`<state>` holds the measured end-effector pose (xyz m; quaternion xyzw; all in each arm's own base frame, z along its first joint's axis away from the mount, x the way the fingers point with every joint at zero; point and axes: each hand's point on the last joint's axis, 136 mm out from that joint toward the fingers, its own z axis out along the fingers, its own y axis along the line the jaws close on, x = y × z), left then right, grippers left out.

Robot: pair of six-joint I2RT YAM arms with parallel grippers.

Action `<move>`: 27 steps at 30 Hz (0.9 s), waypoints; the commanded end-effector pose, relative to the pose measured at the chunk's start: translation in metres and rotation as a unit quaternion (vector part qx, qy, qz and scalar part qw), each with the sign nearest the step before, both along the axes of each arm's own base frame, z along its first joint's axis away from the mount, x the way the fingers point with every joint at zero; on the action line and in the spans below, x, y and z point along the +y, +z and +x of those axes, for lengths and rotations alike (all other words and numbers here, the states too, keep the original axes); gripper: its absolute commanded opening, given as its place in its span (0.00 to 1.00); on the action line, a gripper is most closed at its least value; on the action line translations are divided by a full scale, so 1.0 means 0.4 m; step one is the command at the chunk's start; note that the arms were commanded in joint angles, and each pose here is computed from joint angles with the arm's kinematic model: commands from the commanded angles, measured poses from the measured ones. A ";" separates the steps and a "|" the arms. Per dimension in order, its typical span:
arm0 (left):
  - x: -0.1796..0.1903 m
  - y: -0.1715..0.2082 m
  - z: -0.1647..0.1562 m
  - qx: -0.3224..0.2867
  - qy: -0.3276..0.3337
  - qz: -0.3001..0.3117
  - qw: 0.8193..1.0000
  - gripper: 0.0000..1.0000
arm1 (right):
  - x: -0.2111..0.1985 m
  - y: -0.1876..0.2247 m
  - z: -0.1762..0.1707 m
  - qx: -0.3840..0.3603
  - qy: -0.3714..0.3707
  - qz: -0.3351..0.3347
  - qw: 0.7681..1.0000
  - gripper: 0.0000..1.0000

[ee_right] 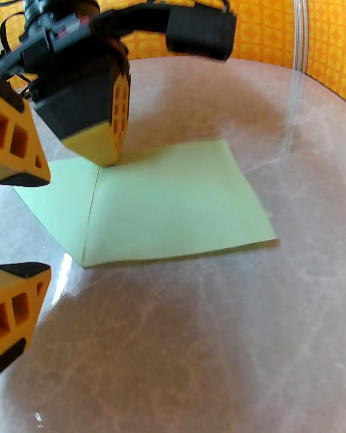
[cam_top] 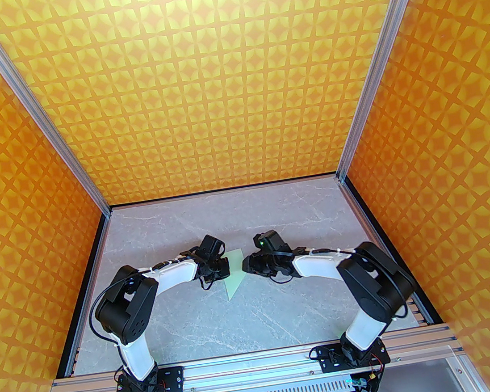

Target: Fold a paper plane with a square sheet of paper (fold left side to right side)

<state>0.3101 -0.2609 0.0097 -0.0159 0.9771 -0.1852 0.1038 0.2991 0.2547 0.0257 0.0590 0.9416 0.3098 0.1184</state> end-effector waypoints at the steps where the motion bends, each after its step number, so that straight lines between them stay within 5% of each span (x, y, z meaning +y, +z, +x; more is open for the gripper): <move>1: 0.023 -0.070 -0.045 0.033 -0.005 0.019 0.999 0.05 | 0.016 -0.010 0.005 0.015 -0.007 -0.004 1.000 0.45; 20: 0.020 -0.072 -0.061 0.034 -0.003 0.013 0.999 0.05 | -0.040 -0.030 0.059 0.004 -0.049 -0.075 0.996 0.48; 27: 0.012 -0.070 -0.065 0.035 -0.005 0.008 0.999 0.05 | 0.029 -0.020 0.087 0.002 -0.024 -0.018 1.000 0.48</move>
